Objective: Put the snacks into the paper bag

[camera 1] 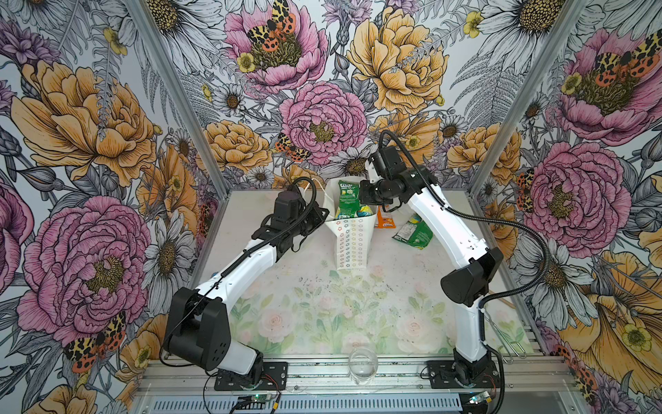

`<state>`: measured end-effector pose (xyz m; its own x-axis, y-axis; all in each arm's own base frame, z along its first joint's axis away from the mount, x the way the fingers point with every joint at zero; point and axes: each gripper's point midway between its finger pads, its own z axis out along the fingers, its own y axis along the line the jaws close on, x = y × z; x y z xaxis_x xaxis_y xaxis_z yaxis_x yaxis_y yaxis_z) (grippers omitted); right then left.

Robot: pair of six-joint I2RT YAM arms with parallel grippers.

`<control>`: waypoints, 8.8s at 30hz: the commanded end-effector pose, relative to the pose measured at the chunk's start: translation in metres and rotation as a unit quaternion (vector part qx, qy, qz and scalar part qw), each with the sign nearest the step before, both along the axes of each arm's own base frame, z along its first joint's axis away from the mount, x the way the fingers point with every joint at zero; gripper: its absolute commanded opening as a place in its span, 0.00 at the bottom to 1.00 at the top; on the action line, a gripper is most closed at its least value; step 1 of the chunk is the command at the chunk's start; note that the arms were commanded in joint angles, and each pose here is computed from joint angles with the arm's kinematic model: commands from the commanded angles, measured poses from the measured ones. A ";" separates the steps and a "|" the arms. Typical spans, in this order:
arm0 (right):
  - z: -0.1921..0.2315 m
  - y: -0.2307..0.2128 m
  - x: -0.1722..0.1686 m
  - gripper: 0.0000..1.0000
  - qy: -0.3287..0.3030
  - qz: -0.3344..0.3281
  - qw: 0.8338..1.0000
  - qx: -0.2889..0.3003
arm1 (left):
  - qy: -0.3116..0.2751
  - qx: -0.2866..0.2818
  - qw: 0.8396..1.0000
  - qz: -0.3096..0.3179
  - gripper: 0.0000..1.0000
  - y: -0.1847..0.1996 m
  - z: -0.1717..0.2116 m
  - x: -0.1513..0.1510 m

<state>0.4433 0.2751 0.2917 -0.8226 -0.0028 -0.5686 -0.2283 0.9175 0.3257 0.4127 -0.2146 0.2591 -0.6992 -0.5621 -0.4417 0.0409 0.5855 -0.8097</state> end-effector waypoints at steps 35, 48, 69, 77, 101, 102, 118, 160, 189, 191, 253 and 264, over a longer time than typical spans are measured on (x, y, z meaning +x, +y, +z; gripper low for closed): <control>0.008 0.031 -0.007 0.00 0.001 0.050 0.998 0.039 | -0.019 -0.012 1.000 -0.008 0.00 -0.003 0.010 0.003; -0.007 0.009 -0.005 0.00 0.022 0.014 0.999 0.021 | -0.020 -0.012 1.000 -0.007 0.00 -0.002 0.011 0.003; 0.056 0.011 -0.030 0.40 -0.027 0.044 0.996 0.069 | -0.021 -0.017 1.000 -0.012 0.02 -0.003 0.015 0.001; 0.084 0.007 -0.044 0.43 -0.059 0.062 0.993 0.076 | -0.022 -0.018 1.000 -0.014 0.03 -0.004 0.016 0.002; 0.061 -0.196 -0.105 0.77 -0.046 -0.189 0.981 0.005 | -0.021 -0.013 1.000 -0.010 0.03 -0.003 0.016 -0.001; 0.052 -0.203 -0.105 0.78 -0.033 -0.205 0.978 0.004 | -0.021 -0.013 1.000 -0.009 0.02 -0.003 0.015 -0.001; -0.065 -0.254 -0.061 0.89 0.092 -0.297 0.950 0.015 | -0.020 -0.009 1.000 -0.005 0.00 -0.001 0.015 -0.003; -0.212 -0.244 0.025 1.00 0.173 -0.360 0.917 0.008 | -0.020 -0.002 1.000 -0.003 0.00 -0.003 0.017 -0.001; -0.262 -0.242 0.030 0.64 0.207 -0.345 0.915 -0.035 | -0.015 0.000 1.000 0.000 0.00 0.001 0.010 0.001; -0.260 -0.242 0.029 0.55 0.206 -0.342 0.916 -0.036 | -0.015 -0.001 1.000 0.000 0.00 0.001 0.010 0.001; 0.236 -0.034 -0.058 0.00 -0.244 0.140 0.935 0.214 | -0.020 -0.011 1.000 -0.010 0.00 -0.003 0.014 -0.002; 0.180 0.022 -0.041 0.00 -0.161 0.190 0.941 0.227 | -0.021 -0.010 1.000 -0.008 0.00 -0.001 0.015 -0.003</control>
<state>0.4127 0.2899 0.4526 -0.6284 0.0342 -0.7771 -0.6200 0.5813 0.5269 0.4119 -0.2165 0.2594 -0.7052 -0.5568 -0.4390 0.0468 0.5812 -0.8124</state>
